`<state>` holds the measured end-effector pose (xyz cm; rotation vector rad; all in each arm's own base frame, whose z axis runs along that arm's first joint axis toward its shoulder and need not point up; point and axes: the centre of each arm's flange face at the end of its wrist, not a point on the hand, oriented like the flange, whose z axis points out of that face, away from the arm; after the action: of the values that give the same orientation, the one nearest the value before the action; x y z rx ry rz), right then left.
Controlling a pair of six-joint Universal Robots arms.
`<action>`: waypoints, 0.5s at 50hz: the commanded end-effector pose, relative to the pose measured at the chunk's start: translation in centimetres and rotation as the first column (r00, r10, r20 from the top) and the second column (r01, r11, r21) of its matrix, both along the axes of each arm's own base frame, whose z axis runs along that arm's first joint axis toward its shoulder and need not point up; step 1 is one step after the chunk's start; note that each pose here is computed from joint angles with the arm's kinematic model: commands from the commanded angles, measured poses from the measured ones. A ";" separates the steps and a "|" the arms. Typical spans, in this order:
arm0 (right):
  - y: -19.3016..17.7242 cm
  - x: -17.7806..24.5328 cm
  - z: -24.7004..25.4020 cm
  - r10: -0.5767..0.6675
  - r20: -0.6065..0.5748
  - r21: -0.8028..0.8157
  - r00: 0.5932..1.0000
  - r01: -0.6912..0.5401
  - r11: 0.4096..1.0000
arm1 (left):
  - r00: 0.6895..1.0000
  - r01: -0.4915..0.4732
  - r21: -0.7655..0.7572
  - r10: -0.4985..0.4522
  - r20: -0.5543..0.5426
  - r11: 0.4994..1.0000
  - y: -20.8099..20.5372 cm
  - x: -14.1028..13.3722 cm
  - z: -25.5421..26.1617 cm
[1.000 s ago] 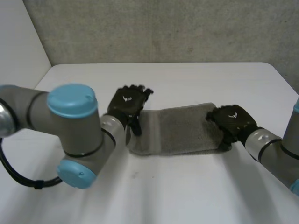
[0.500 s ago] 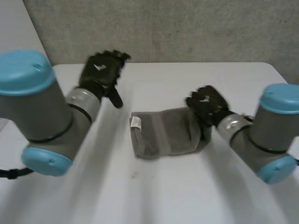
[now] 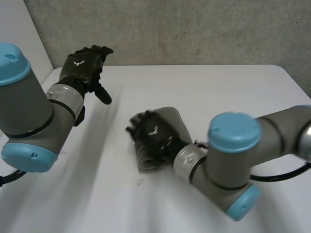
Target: Fold the towel.
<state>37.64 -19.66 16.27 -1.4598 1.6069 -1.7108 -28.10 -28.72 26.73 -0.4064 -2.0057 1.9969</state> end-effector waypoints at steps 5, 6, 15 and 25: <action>-4.1 -5.9 4.4 -0.229 0.133 0.137 0.964 0.211 0.968 | 0.997 0.078 0.102 -0.079 0.004 0.992 0.8 -3.2 -4.3; -5.0 -6.8 4.5 -0.269 0.143 0.176 0.953 0.243 0.954 | 0.996 0.084 0.127 -0.085 -0.002 0.988 0.8 -3.6 -5.3; -7.7 -7.6 1.8 -0.311 0.108 0.338 0.944 0.260 0.905 | 0.987 0.142 0.267 -0.157 0.034 0.953 2.2 -6.7 -11.0; -10.1 -6.1 -2.9 -0.301 0.026 0.461 0.953 0.256 0.850 | 0.977 0.097 0.425 -0.166 0.130 0.900 2.6 -6.2 -15.8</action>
<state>30.45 -28.34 16.62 -0.9277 2.0073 -1.4961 -34.81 -26.27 13.68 -0.5642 -2.2415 1.5470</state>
